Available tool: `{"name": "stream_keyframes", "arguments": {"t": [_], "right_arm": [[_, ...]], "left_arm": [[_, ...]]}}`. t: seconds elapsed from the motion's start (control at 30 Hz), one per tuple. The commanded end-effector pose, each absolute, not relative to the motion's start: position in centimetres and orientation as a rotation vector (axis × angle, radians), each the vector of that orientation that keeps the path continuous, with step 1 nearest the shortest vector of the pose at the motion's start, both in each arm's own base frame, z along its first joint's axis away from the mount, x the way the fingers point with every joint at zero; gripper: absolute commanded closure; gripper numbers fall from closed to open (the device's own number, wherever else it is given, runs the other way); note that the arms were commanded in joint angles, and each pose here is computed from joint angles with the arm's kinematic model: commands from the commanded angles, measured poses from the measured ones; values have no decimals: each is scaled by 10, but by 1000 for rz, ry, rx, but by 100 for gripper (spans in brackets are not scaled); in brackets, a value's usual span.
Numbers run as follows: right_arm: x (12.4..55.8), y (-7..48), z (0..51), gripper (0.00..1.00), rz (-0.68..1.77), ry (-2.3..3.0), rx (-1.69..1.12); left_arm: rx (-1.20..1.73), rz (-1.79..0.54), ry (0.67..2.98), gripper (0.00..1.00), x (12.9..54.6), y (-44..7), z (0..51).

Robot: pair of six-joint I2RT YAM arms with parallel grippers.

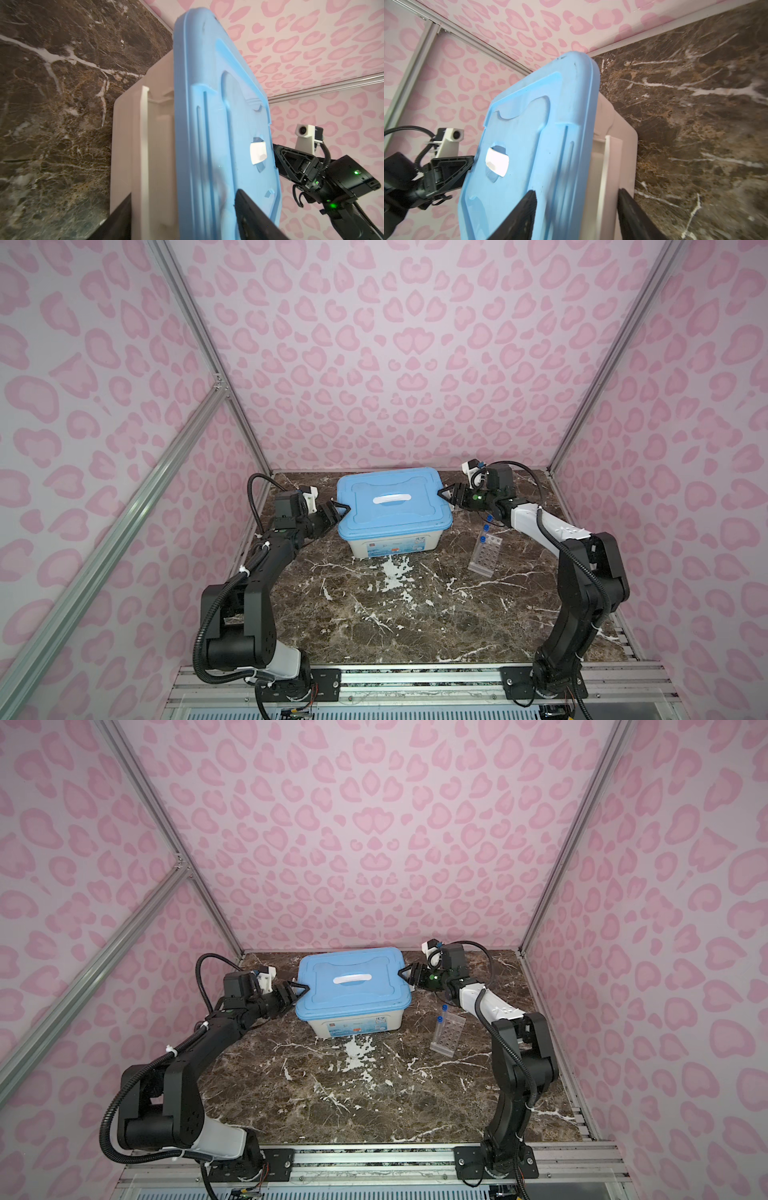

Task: Organize the chemistry lab equipment

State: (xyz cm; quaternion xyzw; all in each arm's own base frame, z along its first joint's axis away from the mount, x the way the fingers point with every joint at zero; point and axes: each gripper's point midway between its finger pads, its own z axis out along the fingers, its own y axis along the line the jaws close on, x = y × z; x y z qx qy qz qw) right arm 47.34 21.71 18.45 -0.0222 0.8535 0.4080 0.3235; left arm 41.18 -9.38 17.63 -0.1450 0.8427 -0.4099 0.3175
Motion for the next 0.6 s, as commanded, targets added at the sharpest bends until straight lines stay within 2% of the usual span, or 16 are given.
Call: {"name": "stream_keyframes", "arguments": {"t": [0.0,0.17,0.37,0.43,0.57], "right_arm": [[463,227,183,39,1007,2279,-174],[460,229,183,44,862,2322,-229],[453,234,175,49,687,2382,-300],[457,236,186,50,633,2362,-321],[457,239,186,53,549,2373,-342]], "left_arm": [[-263,-1079,2175,30,413,-103,199],[-246,-962,2237,41,414,-106,195],[-236,-857,2288,46,416,-106,189],[-231,-791,2320,48,415,-105,185],[-212,-703,2345,61,415,-107,180]]}}
